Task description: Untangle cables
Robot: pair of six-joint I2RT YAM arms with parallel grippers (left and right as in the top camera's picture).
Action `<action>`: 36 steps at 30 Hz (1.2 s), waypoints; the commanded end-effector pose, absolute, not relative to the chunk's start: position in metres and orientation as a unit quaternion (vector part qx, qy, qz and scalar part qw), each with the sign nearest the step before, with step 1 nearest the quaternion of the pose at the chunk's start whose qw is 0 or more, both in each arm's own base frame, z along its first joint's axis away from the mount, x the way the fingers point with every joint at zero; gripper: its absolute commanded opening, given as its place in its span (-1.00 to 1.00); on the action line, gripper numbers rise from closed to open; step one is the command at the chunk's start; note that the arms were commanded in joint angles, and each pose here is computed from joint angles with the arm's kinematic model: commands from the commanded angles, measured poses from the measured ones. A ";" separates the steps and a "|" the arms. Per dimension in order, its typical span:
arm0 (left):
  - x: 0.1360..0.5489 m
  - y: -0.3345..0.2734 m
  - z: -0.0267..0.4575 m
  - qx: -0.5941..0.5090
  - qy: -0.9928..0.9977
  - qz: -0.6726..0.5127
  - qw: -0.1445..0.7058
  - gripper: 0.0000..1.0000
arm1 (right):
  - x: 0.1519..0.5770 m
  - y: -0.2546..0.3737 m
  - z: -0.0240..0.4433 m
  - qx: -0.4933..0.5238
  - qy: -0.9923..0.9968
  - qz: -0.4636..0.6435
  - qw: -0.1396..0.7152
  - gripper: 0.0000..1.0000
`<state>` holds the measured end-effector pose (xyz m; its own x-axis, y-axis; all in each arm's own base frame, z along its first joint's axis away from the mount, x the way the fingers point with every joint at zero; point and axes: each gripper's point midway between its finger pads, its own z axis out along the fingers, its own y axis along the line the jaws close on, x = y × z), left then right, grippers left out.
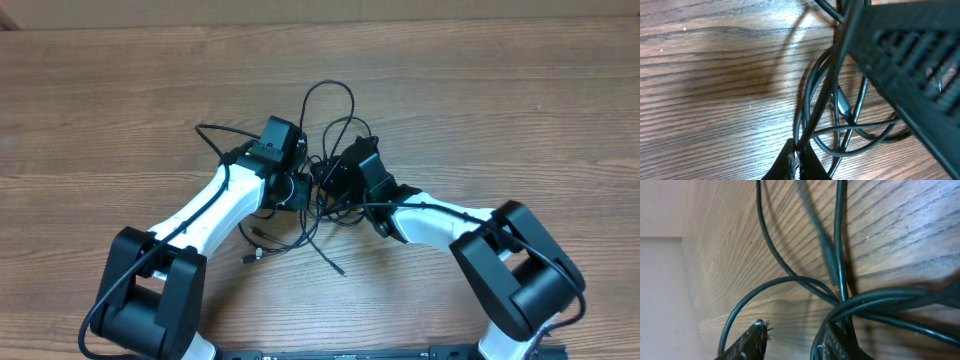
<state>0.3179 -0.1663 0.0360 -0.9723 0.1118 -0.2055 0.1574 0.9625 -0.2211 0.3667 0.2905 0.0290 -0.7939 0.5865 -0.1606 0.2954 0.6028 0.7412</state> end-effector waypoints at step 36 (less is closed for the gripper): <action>0.313 -0.162 0.029 0.065 0.988 -0.110 0.085 -0.91 | 0.358 0.269 -0.033 0.265 0.903 0.242 0.238 -0.71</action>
<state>0.3168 -0.1658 0.0357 -0.9732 0.1122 -0.2008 0.1564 0.9629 -0.2200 0.3622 0.2924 0.0048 -0.7624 0.5890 -0.2680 0.3030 0.6909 0.6564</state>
